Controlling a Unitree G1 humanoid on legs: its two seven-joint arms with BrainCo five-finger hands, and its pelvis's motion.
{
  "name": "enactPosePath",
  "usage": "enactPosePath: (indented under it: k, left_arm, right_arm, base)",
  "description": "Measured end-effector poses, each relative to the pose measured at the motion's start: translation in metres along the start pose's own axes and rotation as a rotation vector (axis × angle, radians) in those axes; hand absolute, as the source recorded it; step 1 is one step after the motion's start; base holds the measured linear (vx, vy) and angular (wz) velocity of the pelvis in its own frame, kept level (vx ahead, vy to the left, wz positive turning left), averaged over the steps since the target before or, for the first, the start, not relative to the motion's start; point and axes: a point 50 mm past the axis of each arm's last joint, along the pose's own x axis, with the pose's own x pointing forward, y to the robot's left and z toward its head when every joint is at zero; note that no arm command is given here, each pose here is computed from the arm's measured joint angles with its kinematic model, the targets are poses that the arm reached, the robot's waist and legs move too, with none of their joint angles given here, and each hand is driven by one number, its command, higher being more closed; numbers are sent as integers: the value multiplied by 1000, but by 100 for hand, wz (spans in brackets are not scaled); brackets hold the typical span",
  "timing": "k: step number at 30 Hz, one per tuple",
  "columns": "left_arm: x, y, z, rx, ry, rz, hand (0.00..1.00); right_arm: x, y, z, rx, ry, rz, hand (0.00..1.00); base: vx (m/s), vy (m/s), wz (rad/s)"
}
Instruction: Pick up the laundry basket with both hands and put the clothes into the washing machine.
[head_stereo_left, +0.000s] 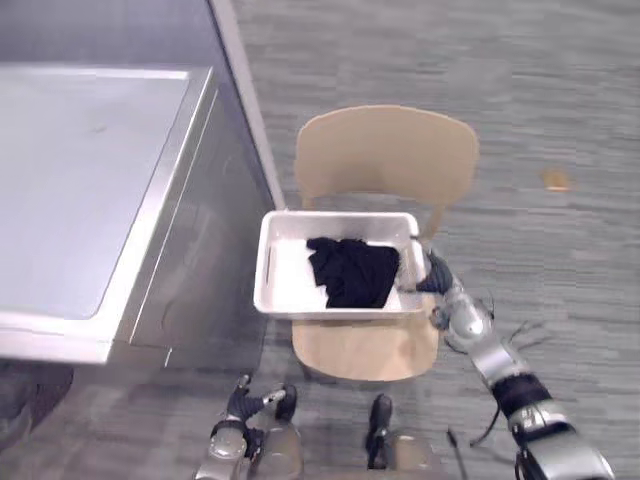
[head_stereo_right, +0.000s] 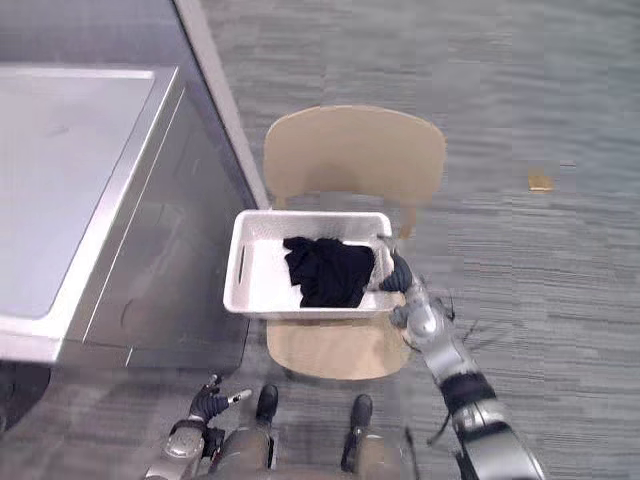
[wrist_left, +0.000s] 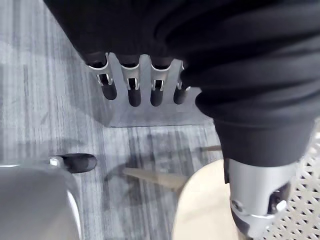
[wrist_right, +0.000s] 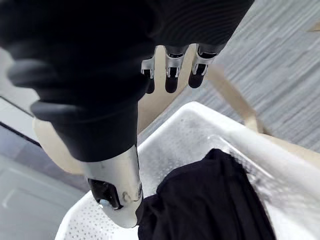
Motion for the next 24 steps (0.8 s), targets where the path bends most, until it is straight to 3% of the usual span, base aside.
enactPosePath:
  k: [10, 23, 24]
  left_arm:
    - [11, 2, 31, -2, -99, 5, 0]
    - [24, -22, 103, -39, -299, -47, 0]
    - [24, -27, 107, -49, -309, -54, 0]
  right_arm:
    - [58, -76, 26, -199, 37, -121, 0]
    - [66, -153, 29, -477, 182, -283, 0]
    - [67, -158, 32, -494, 179, -291, 100]
  base:
    - [-112, -4, 42]
    - [-70, -27, 5]
    - [4, -53, 19]
